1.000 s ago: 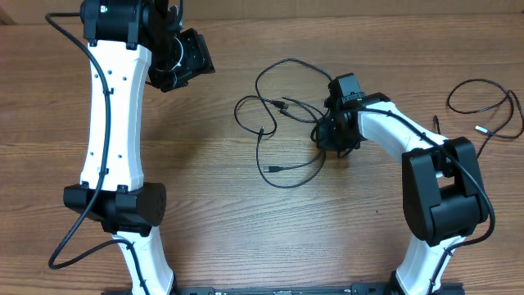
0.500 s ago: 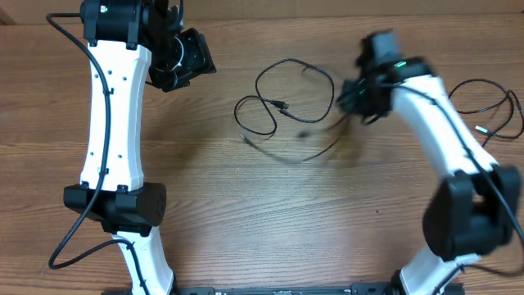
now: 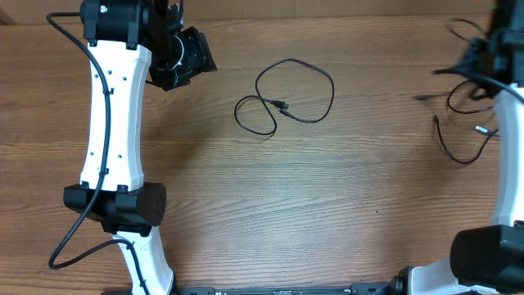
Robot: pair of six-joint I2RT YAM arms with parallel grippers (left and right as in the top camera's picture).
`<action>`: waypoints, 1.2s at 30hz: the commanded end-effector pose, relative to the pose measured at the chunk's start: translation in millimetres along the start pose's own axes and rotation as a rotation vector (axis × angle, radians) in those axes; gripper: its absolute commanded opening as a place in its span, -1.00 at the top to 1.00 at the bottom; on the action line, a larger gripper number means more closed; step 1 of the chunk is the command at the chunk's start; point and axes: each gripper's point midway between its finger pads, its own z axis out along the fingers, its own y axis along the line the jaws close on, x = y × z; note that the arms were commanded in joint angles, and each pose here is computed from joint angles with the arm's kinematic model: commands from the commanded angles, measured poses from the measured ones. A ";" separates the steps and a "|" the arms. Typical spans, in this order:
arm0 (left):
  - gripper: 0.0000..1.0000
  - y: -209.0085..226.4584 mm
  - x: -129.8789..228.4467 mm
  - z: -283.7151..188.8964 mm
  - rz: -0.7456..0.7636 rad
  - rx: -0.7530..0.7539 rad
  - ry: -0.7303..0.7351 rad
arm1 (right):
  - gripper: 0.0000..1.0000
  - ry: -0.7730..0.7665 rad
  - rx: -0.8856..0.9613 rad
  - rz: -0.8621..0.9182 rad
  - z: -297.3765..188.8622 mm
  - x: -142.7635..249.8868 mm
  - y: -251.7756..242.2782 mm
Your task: Untangle cables
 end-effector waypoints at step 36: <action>-1.00 76.6 54.5 -26.8 0.165 -0.328 0.015 | -0.99 0.227 -0.749 -0.485 -86.2 117.2 208.5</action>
